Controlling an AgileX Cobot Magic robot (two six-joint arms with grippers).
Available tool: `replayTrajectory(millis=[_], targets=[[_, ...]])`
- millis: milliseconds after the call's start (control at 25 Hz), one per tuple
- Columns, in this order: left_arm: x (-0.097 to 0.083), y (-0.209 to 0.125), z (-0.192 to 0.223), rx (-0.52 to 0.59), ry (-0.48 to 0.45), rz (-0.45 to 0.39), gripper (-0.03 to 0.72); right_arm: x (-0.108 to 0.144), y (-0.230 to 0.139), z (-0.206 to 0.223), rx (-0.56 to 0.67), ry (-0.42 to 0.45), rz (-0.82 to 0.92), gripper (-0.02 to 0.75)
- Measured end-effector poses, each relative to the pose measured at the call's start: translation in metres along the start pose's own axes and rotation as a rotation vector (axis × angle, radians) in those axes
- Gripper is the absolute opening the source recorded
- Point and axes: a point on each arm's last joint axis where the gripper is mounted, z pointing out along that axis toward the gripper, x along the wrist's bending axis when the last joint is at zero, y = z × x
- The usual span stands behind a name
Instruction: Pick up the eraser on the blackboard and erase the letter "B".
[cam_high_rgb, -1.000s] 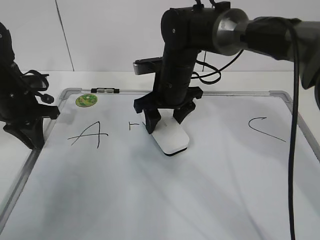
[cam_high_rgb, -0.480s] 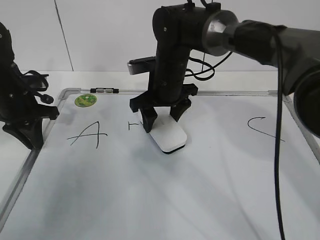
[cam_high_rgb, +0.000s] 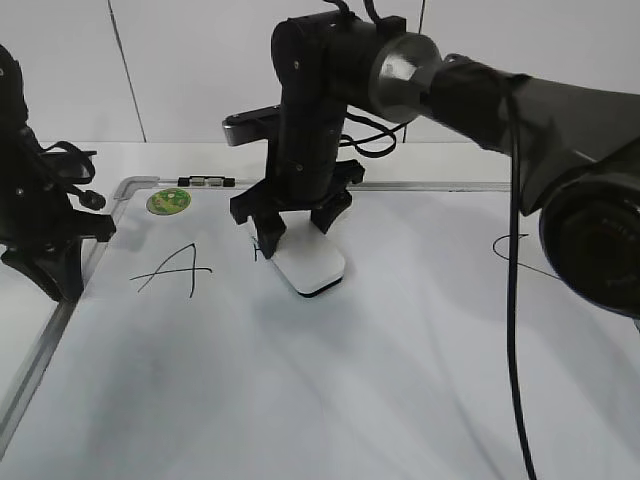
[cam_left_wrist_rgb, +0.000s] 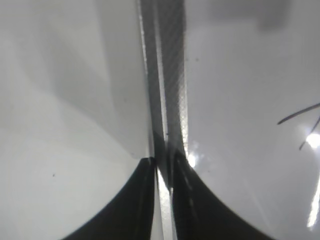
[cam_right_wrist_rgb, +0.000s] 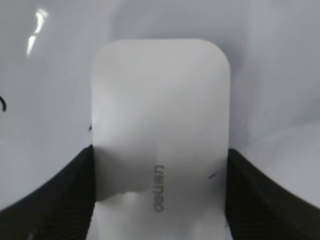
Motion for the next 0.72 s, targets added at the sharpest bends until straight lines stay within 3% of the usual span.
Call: replayTrajectory(millis=[360,720], targets=[[0.000,-0.002,0.000,0.017,0.005,0.003,0.107,0.038,0.002,0.008,-0.046,0.019,-0.087,0.529],[0.001,-0.002,0.001,0.020,0.005,0.003,0.108,0.009,0.006,0.007,-0.052,0.043,0.011,0.529]])
